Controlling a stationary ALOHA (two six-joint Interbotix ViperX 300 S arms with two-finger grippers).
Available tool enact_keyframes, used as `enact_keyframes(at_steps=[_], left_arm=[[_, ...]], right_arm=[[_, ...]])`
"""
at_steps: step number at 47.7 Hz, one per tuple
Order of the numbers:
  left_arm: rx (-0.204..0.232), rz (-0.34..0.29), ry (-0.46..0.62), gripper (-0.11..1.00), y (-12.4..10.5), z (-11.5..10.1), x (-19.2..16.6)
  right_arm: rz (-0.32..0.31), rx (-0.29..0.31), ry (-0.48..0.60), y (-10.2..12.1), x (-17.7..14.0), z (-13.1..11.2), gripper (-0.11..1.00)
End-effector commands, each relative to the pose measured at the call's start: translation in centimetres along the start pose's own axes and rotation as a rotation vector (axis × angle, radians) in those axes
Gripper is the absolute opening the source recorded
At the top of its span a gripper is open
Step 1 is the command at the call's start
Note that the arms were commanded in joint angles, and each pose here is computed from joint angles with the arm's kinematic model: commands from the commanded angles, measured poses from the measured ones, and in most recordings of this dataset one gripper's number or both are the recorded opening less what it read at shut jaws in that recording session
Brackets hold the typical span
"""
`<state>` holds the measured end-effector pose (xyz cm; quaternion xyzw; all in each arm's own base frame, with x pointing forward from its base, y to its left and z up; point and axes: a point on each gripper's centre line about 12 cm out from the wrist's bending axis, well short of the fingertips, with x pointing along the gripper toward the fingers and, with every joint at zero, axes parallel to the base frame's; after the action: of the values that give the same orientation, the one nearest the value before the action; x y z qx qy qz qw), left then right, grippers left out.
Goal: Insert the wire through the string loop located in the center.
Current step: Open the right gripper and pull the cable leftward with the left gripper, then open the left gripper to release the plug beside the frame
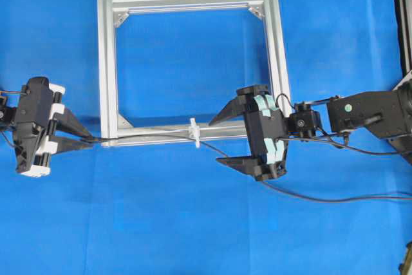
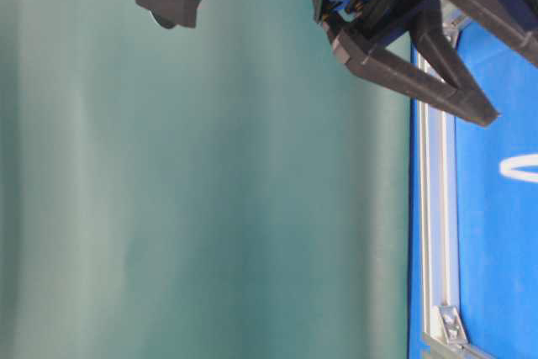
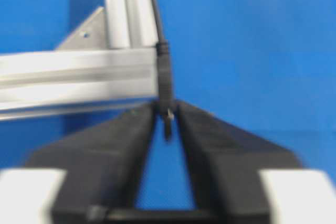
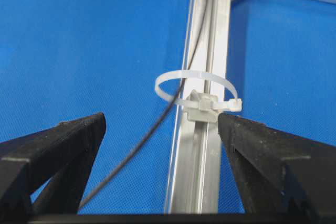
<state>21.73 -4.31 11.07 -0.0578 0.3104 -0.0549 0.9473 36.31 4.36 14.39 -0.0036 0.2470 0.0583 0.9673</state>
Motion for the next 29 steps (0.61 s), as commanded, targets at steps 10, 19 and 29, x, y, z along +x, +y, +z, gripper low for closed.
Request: enact_keyframes(at_steps=[10,19,29], left_arm=[[-0.008,-0.004,-0.020,0.84,-0.1,0.6,0.0],[-0.013,0.003,-0.024,0.83,0.1,0.8,0.1],[-0.013,-0.005,-0.058,0.84,-0.2,2.1,0.0]], right_arm=[[0.007,0.001,-0.046,0.3,-0.4,1.5,0.92],[0.010,-0.001,-0.044,0.4,-0.5,1.4,0.92],[0.009,-0.001,-0.046,0.4,-1.1,2.1,0.92]])
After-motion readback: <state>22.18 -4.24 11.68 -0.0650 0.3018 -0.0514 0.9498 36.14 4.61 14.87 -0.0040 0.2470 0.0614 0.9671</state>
